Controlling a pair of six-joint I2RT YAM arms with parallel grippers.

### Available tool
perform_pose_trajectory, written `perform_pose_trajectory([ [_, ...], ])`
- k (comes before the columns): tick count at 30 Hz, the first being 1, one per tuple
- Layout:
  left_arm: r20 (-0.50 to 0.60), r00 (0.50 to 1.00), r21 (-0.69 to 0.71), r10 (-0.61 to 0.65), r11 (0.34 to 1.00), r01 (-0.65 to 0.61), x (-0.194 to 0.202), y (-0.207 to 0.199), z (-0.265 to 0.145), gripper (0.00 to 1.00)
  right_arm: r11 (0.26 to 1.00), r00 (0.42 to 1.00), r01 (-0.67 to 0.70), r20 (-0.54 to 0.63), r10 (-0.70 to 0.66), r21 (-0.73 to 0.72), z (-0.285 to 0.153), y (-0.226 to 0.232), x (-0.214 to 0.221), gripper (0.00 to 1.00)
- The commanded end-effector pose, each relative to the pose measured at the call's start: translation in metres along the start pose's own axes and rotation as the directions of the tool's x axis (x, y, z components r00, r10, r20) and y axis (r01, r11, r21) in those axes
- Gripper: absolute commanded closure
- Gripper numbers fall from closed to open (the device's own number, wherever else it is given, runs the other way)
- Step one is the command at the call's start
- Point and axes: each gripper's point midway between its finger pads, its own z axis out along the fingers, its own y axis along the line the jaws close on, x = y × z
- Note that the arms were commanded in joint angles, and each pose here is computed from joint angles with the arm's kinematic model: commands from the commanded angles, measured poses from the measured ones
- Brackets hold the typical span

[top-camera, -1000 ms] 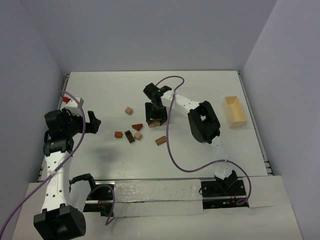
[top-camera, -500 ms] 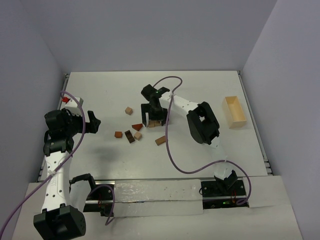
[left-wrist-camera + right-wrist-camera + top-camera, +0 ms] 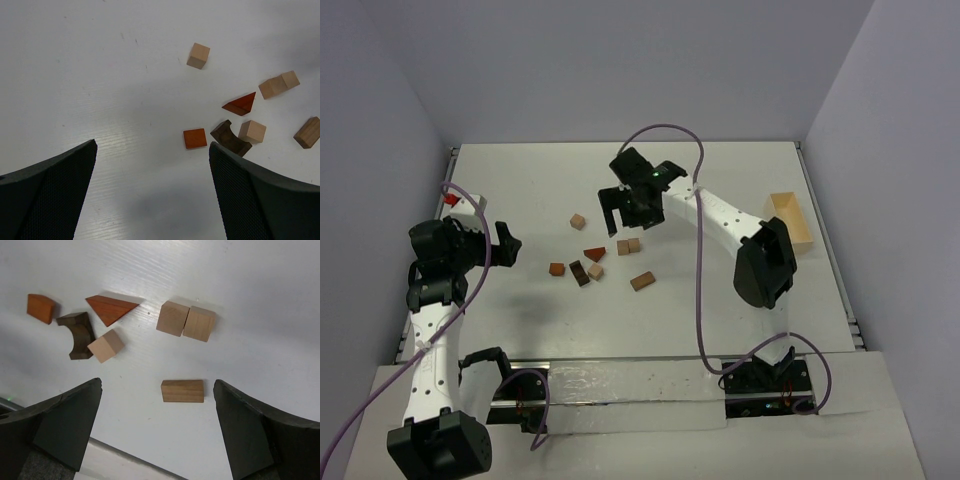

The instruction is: Build the wood block tower

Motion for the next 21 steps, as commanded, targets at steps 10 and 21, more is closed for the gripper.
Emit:
perform_pose_trajectory([
  [10,0.080,0.991,0.097,0.102,0.989,-0.110,-0.016,-0.020,-0.012,0.01,0.851,0.849,0.513,0.213,-0.484,-0.111,-0.063,0.012,-0.034,0.00],
  [21,0.080,0.989,0.131,0.123,0.983,-0.132,-0.013,-0.024,-0.010,0.03,0.654,0.697,0.716,0.317,-0.644,-0.245,-0.060,0.012,-0.042,0.01],
])
